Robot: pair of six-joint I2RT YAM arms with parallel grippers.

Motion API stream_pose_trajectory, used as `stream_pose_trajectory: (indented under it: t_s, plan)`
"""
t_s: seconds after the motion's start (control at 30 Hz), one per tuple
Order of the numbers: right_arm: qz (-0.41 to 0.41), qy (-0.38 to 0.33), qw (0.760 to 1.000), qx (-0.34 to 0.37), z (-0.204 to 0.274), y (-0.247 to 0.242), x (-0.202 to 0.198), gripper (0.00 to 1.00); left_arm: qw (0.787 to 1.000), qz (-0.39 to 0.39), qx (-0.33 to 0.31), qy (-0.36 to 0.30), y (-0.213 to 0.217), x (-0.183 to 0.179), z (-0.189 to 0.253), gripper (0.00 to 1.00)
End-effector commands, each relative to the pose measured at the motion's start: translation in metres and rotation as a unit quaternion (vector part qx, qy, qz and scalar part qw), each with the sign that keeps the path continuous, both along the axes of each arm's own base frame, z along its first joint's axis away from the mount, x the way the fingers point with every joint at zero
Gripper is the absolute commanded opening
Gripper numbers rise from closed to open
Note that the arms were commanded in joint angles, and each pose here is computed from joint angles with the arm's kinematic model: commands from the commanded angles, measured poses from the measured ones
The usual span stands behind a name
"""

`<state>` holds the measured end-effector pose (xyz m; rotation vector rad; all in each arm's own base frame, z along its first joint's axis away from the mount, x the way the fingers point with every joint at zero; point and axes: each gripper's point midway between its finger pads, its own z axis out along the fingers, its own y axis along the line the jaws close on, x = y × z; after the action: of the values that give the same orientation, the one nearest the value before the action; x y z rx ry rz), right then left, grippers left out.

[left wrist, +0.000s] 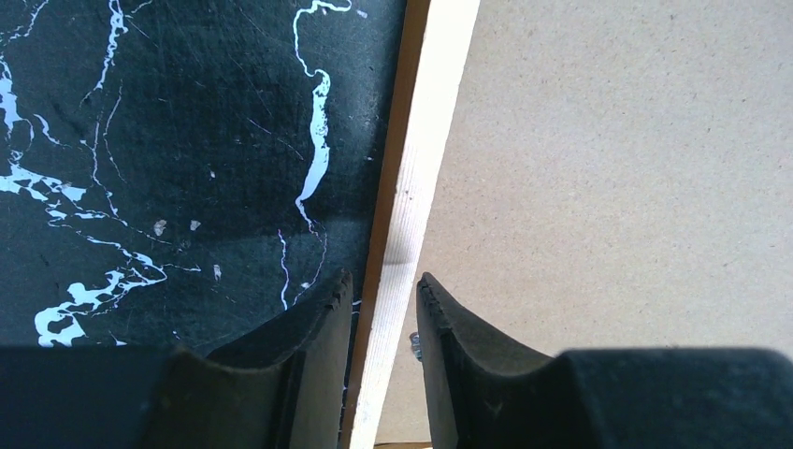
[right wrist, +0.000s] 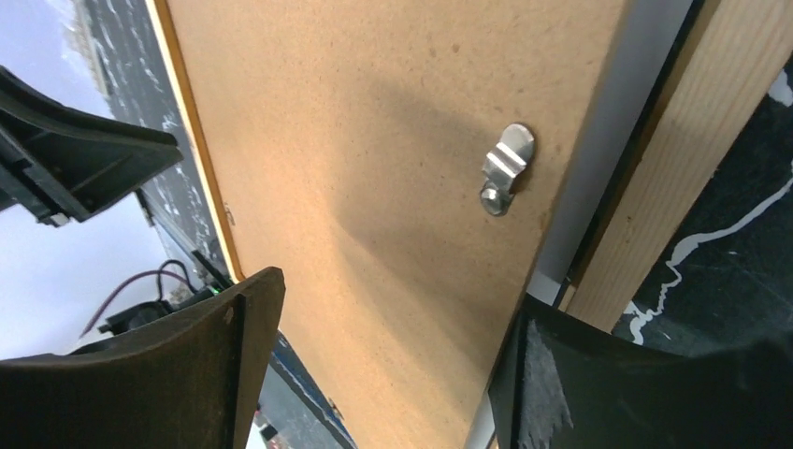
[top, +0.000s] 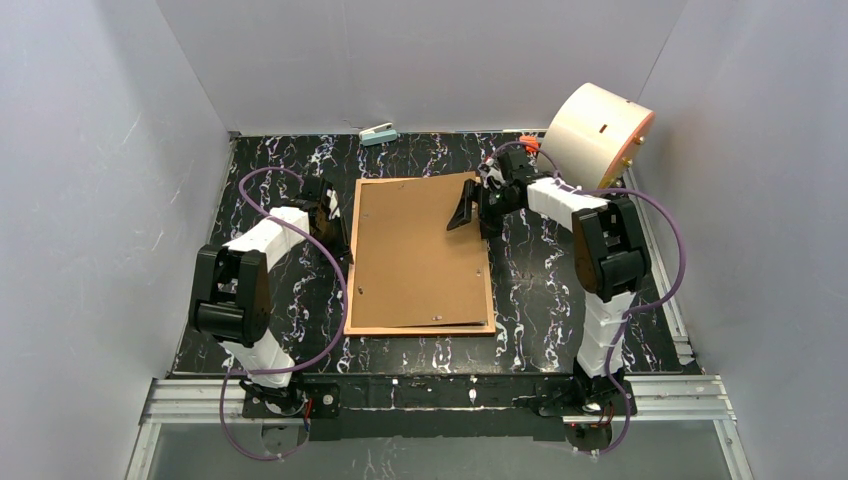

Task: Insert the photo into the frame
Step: Place the photo frame item in the photo frame.

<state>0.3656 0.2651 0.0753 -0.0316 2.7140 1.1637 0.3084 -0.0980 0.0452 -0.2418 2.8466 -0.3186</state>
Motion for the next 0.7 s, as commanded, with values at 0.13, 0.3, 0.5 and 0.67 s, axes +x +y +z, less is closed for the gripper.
stream_pose_trajectory:
  t_s: [0.13, 0.3, 0.5, 0.67]
  plan:
    - [0.003, -0.040, 0.998, -0.050, 0.022, 0.002, 0.008, 0.90, 1.000, -0.004, -0.001, -0.013, 0.002, -0.002, 0.009, 0.32]
    - [-0.005, -0.041, 0.994, -0.103, 0.016, -0.005, 0.009, 0.94, 1.000, -0.006, 0.002, -0.013, 0.003, -0.003, 0.008, 0.32]
    - [-0.009, -0.037, 0.987, -0.156, 0.008, -0.013, 0.008, 0.95, 1.000, -0.007, 0.003, -0.014, 0.004, -0.004, 0.007, 0.33]
    - [-0.001, -0.020, 0.988, -0.155, 0.000, -0.008, 0.002, 0.91, 1.000, -0.006, 0.000, -0.012, 0.003, -0.005, 0.006, 0.33]
